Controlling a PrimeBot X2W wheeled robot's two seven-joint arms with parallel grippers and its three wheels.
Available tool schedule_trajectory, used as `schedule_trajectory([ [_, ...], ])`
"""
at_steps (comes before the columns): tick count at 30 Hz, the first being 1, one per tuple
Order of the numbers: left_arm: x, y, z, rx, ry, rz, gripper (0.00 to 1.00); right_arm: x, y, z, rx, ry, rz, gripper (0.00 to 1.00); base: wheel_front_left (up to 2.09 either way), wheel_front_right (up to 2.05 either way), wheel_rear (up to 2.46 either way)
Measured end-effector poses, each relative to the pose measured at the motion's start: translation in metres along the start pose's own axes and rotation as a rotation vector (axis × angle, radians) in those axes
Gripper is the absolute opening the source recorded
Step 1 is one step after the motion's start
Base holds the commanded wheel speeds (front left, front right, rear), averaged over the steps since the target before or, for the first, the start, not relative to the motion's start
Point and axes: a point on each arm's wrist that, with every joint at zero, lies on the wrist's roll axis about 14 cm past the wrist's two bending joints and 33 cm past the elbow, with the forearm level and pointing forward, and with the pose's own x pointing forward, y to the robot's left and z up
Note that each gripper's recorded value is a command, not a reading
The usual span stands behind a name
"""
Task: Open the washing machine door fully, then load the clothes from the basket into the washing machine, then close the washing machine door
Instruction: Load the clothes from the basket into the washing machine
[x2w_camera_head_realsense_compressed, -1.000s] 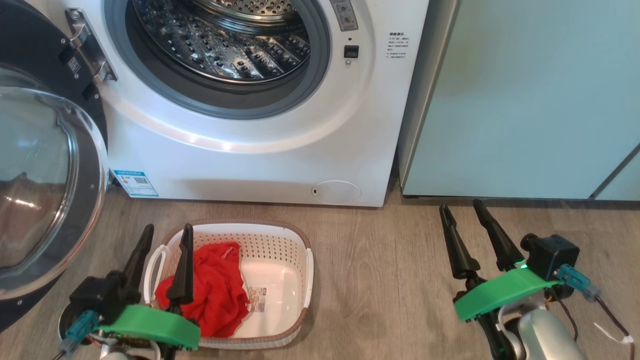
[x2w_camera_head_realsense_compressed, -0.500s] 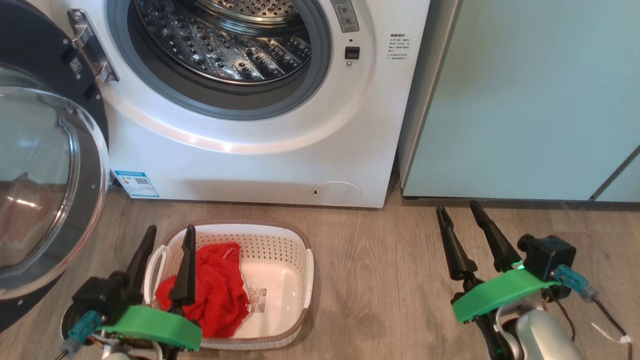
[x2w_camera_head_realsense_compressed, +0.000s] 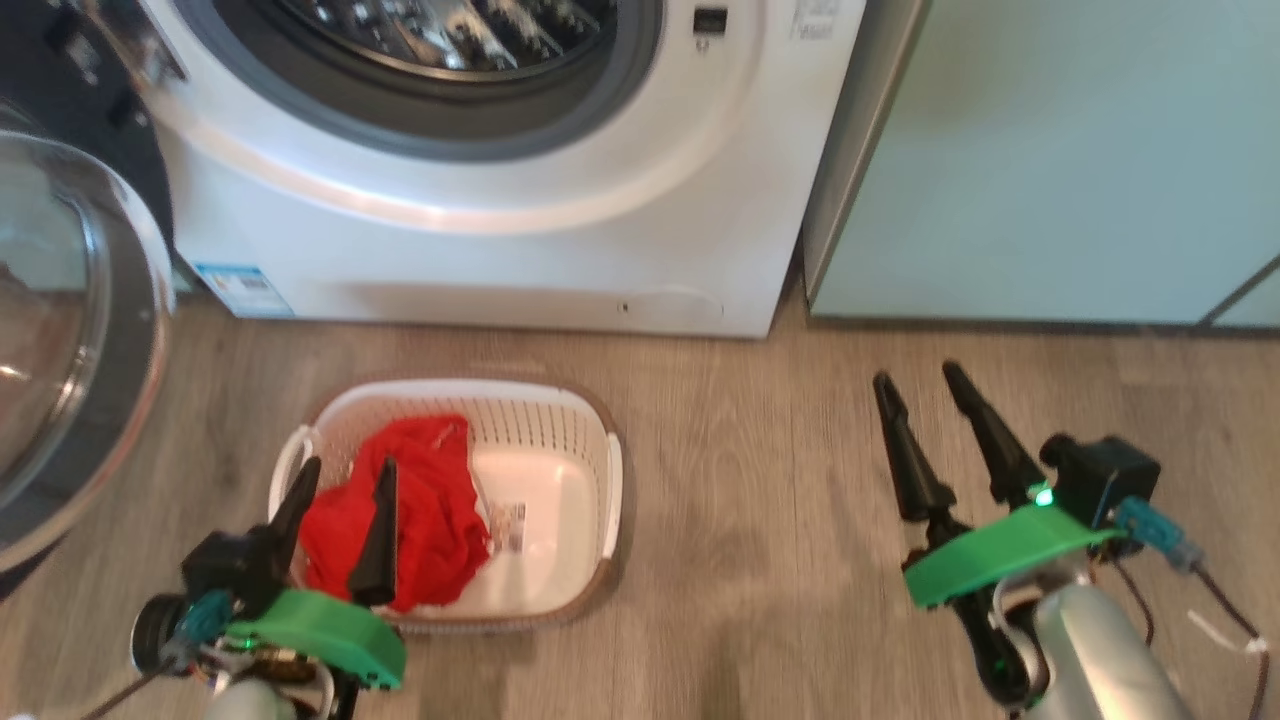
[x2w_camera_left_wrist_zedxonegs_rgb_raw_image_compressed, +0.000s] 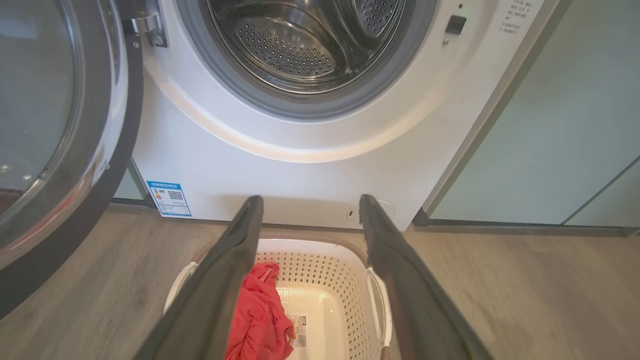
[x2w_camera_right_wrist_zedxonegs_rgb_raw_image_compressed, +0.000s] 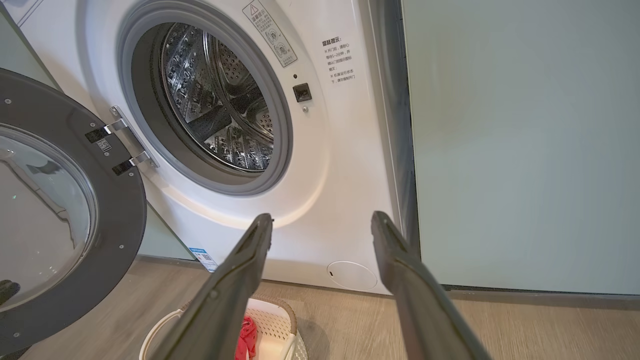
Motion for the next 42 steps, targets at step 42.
schedule_trajectory([
  [42, 0.107, 0.071, -0.322, 0.453, 0.974, -0.135, 1.00, 0.048, -0.111, -0.145, -0.005, 0.302, -0.219, 1.00, 0.00, 0.00, 0.00],
])
